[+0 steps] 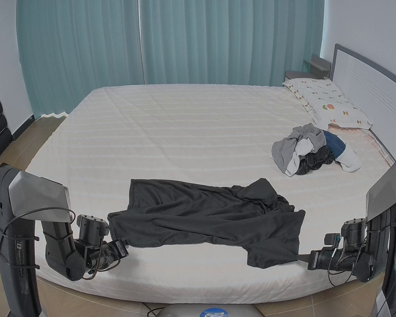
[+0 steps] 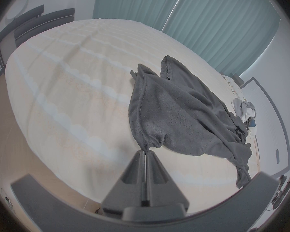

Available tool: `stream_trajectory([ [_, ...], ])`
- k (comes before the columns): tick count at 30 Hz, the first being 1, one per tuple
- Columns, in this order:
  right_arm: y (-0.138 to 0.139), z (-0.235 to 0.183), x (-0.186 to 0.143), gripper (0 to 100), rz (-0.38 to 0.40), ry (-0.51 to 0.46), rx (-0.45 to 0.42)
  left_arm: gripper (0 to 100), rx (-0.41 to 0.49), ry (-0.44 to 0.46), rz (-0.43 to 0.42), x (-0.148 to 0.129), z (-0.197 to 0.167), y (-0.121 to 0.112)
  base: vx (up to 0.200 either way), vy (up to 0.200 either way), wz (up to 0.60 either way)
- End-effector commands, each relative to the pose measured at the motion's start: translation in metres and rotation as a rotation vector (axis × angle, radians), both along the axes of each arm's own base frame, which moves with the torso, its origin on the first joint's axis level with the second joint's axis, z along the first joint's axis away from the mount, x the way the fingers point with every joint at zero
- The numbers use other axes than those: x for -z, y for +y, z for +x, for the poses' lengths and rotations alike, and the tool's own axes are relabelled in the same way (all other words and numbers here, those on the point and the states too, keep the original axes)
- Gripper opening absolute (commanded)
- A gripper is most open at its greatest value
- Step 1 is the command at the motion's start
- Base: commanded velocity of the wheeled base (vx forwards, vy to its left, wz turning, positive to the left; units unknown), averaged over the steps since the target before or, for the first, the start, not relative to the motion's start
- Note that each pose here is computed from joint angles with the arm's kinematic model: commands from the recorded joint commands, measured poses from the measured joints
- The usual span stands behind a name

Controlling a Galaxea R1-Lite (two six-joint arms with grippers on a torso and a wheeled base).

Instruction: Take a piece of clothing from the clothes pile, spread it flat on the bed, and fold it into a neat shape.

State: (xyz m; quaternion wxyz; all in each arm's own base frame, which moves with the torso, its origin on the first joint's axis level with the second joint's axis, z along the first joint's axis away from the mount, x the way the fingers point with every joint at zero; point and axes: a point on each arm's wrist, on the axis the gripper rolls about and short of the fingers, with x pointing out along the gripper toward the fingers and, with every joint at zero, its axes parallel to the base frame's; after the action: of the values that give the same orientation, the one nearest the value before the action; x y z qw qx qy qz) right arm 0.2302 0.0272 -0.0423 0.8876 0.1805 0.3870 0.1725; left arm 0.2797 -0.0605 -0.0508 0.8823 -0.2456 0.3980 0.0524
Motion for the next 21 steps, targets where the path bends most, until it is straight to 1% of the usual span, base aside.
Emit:
stream_trajectory([
  [1,-0.002,-0.008,-0.009,0,-0.019,-0.013,-0.015,0,0.003,-0.026,0.001,-0.021,-0.006,0.001,0.0,0.0,0.0],
  [3,-0.002,-0.011,-0.009,0,-0.037,-0.014,-0.033,0,0.013,-0.015,0.014,-0.026,-0.009,0.003,0.0,0.0,0.0],
  [5,-0.003,-0.019,-0.007,0,-0.081,-0.007,-0.074,0,0.037,0.035,0.05,-0.033,-0.017,0.006,0.0,0.0,0.0],
  [8,-0.004,-0.022,-0.007,0,-0.125,-0.011,-0.113,0,0.054,0.082,0.073,-0.04,-0.024,0.007,0.0,0.0,0.0],
  [9,-0.007,-0.022,-0.007,0,-0.135,-0.006,-0.113,0,0.057,0.107,0.08,-0.04,-0.027,0.008,0.0,0.0,0.0],
  [10,-0.007,-0.023,-0.007,0,-0.139,-0.006,-0.114,0,0.057,0.114,0.083,-0.04,-0.028,0.008,0.0,0.0,0.0],
  [11,-0.011,-0.024,-0.011,0,-0.158,-0.015,-0.119,0,0.078,0.157,0.107,-0.038,-0.032,0.009,0.0,0.0,0.0],
  [13,-0.014,-0.027,-0.012,0,-0.184,-0.005,-0.134,0,0.112,0.201,0.139,-0.036,-0.037,0.01,0.0,0.0,0.0],
  [15,-0.014,-0.027,-0.012,0,-0.184,-0.005,-0.134,0,0.112,0.201,0.139,-0.036,-0.037,0.01,0.0,0.0,0.0],
  [16,-0.017,-0.034,-0.012,0,-0.231,0.03,-0.187,0,0.132,0.262,0.162,-0.032,-0.043,0.011,0.0,0.0,0.0],
  [17,-0.017,-0.034,-0.012,0,-0.231,0.03,-0.187,0,0.132,0.262,0.162,-0.032,-0.043,0.011,0.0,0.0,0.0],
  [19,-0.019,-0.04,-0.01,0,-0.272,0.069,-0.237,0,0.156,0.324,0.185,-0.029,-0.048,0.013,0.0,0.0,0.0],
  [21,-0.021,-0.042,-0.01,0,-0.279,0.079,-0.244,0,0.185,0.367,0.207,-0.027,-0.053,0.014,0.0,0.0,0.0],
])
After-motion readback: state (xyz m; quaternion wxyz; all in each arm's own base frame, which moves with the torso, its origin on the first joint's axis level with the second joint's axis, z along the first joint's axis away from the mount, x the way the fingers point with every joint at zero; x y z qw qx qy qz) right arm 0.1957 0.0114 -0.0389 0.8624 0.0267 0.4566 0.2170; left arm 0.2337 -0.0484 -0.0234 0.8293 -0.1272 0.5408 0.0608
